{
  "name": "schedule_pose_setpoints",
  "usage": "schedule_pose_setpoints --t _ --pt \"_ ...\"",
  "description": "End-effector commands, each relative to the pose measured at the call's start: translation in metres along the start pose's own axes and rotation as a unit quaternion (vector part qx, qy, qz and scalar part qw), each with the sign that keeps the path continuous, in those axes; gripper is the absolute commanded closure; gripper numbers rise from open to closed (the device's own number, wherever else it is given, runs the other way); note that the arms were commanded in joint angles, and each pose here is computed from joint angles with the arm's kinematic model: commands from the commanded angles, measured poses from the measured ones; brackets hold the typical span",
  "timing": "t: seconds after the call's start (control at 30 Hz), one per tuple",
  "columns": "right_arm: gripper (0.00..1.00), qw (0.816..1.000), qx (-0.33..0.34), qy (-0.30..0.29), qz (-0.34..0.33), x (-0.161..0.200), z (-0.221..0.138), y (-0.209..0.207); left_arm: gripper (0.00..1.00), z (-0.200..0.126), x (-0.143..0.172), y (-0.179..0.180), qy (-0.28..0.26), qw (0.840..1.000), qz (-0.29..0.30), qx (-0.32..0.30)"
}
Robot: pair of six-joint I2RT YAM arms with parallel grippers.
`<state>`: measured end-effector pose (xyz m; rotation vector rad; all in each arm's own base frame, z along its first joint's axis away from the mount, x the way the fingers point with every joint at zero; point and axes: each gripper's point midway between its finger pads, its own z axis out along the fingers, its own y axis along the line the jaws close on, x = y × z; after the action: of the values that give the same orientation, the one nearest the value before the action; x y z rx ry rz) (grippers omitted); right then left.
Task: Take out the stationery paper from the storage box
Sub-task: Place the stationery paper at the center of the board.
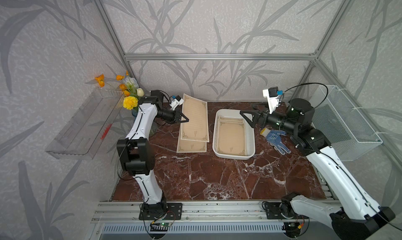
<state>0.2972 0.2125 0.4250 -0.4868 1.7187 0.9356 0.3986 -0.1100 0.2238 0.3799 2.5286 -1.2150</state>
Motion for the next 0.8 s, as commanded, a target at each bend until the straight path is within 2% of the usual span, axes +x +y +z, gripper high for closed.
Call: schedule_pose_setpoints --t 0.0,0.13,0.27,0.57,0.77 --pt "0.01 1.000 0.015 -0.004 -0.005 0.000 -0.008 -0.002 1.00 0.010 0.006 0.010 0.029 0.999 -0.015 0.034" --pt "0.01 1.000 0.027 0.004 -0.003 0.005 -0.009 -0.006 1.00 0.025 0.007 0.035 0.062 0.996 -0.044 0.051" --pt "0.01 0.999 0.040 0.016 0.001 0.014 -0.009 -0.012 1.00 0.038 0.015 0.062 0.090 0.993 -0.075 0.026" --pt "0.01 0.998 0.051 0.029 0.008 0.026 -0.009 -0.019 1.00 0.044 0.026 0.090 0.113 0.988 -0.099 -0.026" --pt "0.01 0.998 0.059 0.030 0.004 0.028 -0.011 -0.021 1.00 0.049 0.028 0.100 0.118 0.986 -0.109 -0.034"
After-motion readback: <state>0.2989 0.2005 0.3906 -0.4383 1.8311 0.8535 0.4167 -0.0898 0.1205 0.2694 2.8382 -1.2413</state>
